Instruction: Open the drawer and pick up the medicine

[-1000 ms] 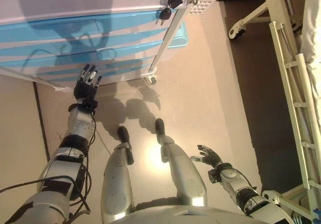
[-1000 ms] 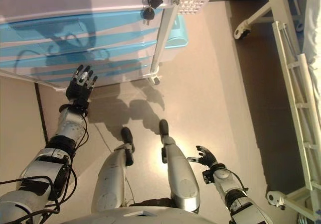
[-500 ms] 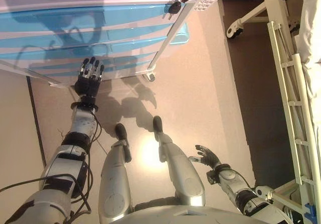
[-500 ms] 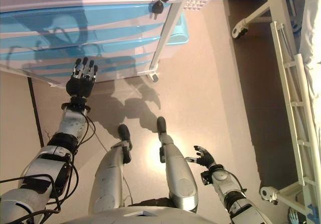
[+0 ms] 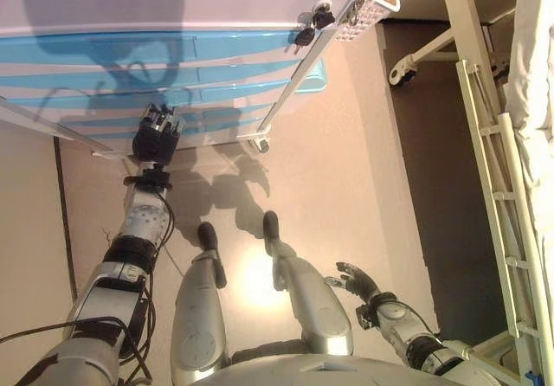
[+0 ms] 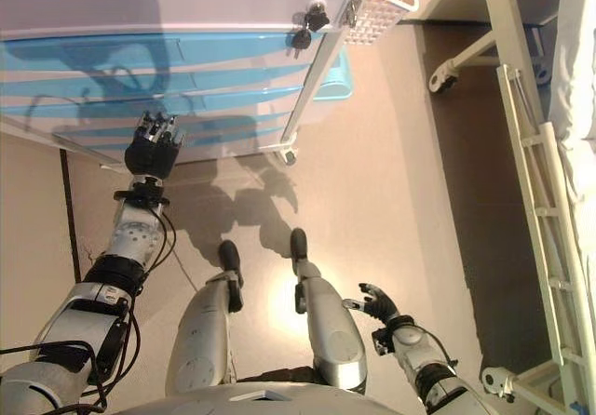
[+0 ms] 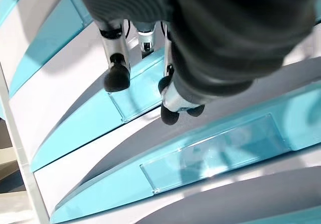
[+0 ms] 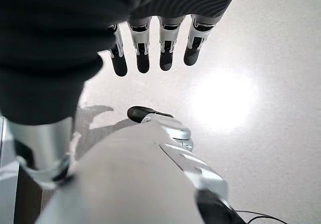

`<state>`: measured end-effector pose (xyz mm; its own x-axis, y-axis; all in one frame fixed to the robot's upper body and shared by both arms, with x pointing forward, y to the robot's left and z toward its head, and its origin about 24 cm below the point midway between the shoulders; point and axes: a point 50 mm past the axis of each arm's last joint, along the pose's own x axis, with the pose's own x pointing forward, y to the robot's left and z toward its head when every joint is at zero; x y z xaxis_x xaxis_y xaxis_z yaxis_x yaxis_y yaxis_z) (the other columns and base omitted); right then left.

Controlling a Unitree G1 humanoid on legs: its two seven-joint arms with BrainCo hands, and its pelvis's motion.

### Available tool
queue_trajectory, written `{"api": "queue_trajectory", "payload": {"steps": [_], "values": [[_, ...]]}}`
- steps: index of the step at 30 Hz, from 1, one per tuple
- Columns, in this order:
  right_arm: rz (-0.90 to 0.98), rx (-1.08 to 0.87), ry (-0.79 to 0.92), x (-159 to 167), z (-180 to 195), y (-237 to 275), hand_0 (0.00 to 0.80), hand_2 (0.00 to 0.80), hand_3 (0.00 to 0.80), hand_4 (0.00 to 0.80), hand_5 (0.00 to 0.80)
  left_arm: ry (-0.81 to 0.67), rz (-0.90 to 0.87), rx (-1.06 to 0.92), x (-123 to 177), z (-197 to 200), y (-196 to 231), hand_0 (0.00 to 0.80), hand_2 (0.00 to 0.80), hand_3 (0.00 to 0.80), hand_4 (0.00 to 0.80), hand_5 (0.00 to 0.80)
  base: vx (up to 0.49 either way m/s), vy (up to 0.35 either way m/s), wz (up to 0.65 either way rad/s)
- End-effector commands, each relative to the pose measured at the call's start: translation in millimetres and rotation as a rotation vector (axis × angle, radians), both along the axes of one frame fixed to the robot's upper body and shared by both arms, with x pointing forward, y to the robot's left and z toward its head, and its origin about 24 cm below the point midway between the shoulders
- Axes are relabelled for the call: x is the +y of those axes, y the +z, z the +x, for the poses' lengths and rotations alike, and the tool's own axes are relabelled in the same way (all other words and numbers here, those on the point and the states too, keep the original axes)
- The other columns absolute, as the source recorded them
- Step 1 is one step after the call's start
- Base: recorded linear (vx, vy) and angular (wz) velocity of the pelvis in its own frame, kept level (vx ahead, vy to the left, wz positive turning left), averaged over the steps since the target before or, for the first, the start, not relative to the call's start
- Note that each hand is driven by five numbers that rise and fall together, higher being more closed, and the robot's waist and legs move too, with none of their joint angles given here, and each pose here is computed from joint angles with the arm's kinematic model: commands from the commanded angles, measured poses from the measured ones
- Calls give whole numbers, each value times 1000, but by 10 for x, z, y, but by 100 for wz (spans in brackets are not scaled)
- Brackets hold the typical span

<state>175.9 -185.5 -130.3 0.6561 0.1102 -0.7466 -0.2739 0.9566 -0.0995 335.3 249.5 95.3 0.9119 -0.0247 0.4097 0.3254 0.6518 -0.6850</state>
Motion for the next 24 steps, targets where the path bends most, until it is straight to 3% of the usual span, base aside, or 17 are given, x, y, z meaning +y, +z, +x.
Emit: {"api": "queue_trajectory", "payload": {"steps": [1, 14, 24], "values": [[-7, 119, 103, 151, -360, -162, 0, 0, 0, 0, 0, -338, 200, -1218, -707, -490, 2350, 800, 800, 800, 800, 800, 52, -18, 4], [-9, 174, 100, 169, -506, -216, 0, 0, 0, 0, 0, -377, 113, -1083, -660, -405, 2087, 800, 800, 800, 800, 800, 52, -16, 3], [-8, 193, 111, 199, -569, -235, 0, 0, 0, 0, 0, -392, -11, -899, -647, -311, 1649, 800, 800, 800, 800, 800, 8, -2, 0]]}}
